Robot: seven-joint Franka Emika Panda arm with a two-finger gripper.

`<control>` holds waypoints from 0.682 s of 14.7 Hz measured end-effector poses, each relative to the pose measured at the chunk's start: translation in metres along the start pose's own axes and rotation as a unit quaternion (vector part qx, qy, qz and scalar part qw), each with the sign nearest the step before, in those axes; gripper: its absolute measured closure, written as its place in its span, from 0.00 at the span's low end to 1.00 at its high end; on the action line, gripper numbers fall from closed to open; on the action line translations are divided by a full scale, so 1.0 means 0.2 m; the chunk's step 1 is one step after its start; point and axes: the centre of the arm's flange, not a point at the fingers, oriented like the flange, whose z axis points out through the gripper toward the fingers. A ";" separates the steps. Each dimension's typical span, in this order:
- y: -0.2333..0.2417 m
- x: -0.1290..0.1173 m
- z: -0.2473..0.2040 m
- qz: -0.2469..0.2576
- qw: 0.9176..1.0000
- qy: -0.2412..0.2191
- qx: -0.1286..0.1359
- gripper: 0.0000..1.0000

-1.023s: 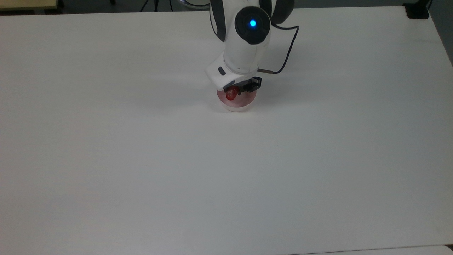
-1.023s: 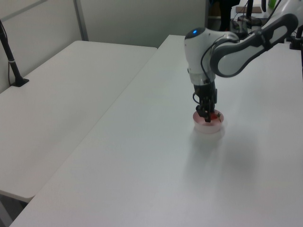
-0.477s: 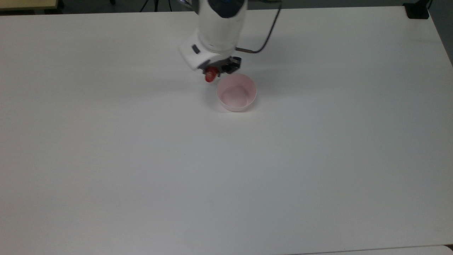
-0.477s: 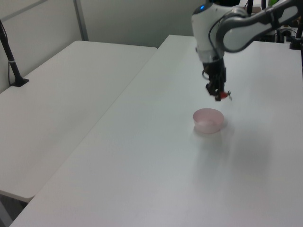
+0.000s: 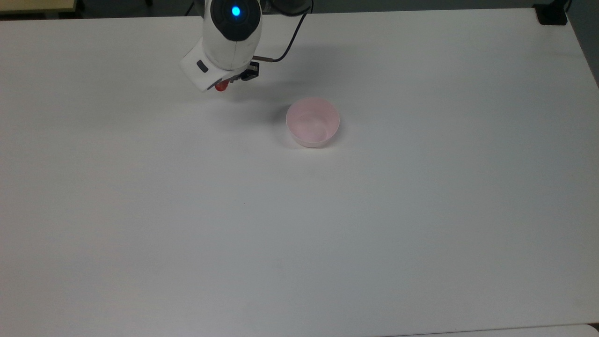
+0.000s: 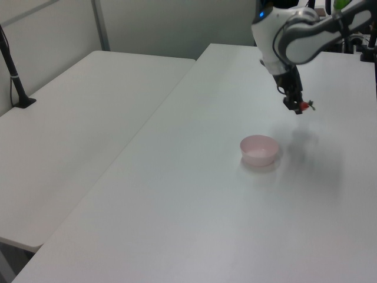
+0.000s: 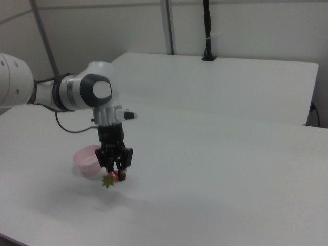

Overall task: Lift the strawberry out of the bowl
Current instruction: 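Lift the strawberry out of the bowl and carry it aside, then lower the strawberry onto the table and open the gripper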

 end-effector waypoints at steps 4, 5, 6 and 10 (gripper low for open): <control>0.00 -0.01 0.17 -0.015 1.000 -0.011 -0.025 0.62; 0.00 0.00 0.20 -0.018 0.999 -0.013 -0.028 0.62; -0.01 0.00 0.21 -0.019 0.999 -0.015 -0.029 0.62; 0.00 0.01 0.22 -0.017 0.999 -0.010 -0.026 0.45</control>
